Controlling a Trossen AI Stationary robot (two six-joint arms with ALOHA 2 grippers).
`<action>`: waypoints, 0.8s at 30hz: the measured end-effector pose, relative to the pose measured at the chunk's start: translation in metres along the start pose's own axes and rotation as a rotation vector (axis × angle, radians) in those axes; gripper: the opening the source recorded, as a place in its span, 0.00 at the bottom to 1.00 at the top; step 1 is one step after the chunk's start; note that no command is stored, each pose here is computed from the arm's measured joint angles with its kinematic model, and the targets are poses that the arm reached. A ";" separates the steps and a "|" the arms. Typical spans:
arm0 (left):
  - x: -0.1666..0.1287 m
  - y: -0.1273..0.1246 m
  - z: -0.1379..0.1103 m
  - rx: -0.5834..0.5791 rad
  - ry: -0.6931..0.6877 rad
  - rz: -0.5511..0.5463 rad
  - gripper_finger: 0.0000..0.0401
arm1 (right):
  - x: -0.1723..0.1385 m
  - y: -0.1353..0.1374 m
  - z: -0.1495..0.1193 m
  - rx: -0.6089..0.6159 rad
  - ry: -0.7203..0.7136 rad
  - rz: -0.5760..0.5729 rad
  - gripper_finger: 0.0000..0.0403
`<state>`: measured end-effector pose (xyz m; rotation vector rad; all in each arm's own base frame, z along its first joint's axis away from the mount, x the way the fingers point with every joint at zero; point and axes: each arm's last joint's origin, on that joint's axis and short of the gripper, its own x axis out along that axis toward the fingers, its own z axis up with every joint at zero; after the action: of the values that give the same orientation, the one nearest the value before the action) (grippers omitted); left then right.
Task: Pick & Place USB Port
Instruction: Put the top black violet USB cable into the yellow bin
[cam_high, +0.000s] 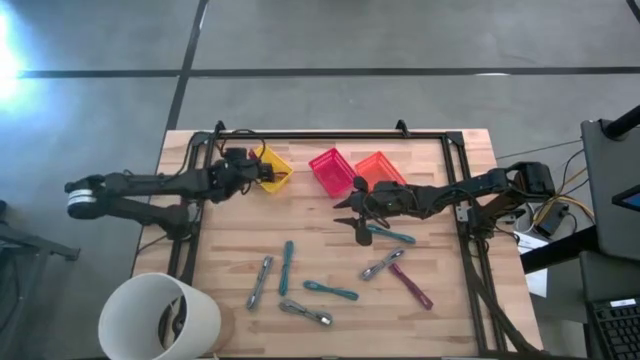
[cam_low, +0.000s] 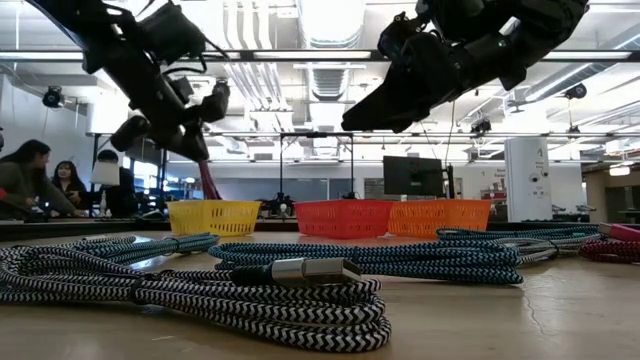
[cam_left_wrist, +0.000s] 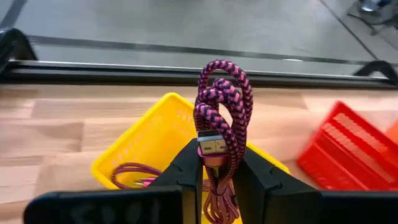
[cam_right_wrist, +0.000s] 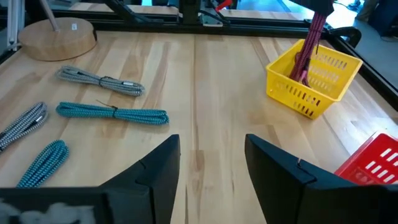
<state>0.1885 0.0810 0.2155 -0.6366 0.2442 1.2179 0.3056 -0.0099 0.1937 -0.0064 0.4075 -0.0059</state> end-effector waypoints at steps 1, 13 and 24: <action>0.001 0.001 0.000 -0.008 0.000 0.007 0.14 | 0.000 0.000 0.000 0.000 0.000 0.000 0.44; 0.018 -0.001 -0.013 -0.033 0.068 0.053 0.14 | 0.000 0.000 0.000 -0.007 0.000 -0.002 0.44; 0.034 -0.002 -0.026 0.020 0.062 0.127 0.21 | 0.000 0.000 0.000 -0.007 0.002 -0.002 0.44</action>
<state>0.2060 0.0928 0.1784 -0.6496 0.3532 1.3173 0.3055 -0.0100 0.1935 -0.0135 0.4095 -0.0064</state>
